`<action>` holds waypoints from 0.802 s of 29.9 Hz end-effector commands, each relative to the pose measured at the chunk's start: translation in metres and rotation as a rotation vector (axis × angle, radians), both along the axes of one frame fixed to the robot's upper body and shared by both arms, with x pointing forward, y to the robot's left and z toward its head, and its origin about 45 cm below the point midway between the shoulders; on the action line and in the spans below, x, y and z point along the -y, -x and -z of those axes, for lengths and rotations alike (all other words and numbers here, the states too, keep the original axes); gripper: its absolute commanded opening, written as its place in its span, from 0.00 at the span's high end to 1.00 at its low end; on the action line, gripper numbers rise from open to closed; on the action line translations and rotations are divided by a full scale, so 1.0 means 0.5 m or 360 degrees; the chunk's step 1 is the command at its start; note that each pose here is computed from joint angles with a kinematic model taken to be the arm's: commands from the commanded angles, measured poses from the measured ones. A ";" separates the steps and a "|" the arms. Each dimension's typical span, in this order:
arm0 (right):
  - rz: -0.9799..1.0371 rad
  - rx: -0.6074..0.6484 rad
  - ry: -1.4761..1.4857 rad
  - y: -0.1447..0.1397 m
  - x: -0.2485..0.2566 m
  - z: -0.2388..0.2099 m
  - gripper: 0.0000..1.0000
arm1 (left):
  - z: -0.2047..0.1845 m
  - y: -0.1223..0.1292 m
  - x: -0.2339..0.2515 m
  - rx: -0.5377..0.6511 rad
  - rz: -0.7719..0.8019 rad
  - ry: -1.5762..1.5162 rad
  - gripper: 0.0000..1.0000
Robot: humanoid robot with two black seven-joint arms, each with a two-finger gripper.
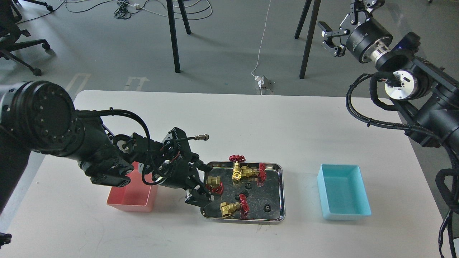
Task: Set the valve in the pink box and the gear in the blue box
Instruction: 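Lower the left gripper onto a brass valve in the tray and grasp it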
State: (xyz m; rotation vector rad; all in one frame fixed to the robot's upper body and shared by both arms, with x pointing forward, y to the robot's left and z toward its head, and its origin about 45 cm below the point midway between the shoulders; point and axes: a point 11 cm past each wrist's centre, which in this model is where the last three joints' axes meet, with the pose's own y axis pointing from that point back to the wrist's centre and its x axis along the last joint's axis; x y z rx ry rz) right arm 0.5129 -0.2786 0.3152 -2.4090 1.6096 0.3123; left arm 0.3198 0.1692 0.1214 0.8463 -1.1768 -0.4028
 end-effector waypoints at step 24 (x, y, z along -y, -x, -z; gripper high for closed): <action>0.0006 -0.0034 -0.0010 0.011 0.008 0.026 0.00 | 0.041 -0.012 -0.016 0.0042 -0.0026 -0.0011 0.69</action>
